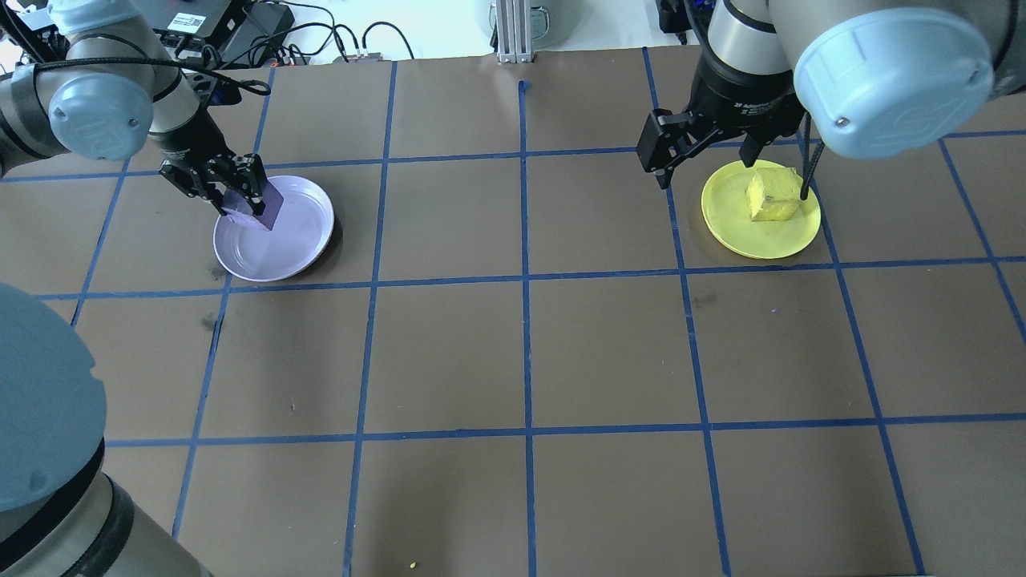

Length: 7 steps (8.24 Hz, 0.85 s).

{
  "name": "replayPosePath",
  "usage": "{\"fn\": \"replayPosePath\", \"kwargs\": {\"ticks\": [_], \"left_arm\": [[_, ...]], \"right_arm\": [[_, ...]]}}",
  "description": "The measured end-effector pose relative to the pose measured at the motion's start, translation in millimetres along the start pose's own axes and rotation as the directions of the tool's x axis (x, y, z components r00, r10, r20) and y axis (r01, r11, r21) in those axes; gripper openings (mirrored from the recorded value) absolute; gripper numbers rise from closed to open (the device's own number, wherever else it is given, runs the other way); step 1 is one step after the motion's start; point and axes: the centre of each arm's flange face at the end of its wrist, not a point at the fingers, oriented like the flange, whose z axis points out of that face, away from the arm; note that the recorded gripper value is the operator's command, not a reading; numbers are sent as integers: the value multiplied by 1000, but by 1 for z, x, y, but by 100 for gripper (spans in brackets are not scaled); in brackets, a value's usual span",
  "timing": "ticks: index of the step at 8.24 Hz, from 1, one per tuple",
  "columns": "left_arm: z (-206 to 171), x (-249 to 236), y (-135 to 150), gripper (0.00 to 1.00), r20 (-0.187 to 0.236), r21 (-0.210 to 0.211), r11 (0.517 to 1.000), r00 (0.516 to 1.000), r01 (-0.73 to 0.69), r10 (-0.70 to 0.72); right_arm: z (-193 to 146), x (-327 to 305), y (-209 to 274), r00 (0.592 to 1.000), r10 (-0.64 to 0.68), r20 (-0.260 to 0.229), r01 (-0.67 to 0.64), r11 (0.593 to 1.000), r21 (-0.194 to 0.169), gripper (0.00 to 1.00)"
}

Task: Sort blocks by color into plates

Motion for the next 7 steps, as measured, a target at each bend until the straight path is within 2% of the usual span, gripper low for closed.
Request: {"fn": "replayPosePath", "kwargs": {"ticks": [2,4,6,7], "left_arm": [[-1,-1,-2,100,7,14,1000,1000,7,-7],[-18,0,-1,100,23,37,999,999,32,-33],[-57,9,12,100,30,59,994,995,91,-93],[-84,17,28,100,29,68,989,991,130,-132]], "right_arm": [[0,0,0,1000,0,2,0,1000,0,100],[0,0,0,1000,1,2,-1,1000,0,100],[0,0,0,1000,2,3,-2,1000,1,100],[0,0,0,1000,1,3,-1,1000,1,100]]}}
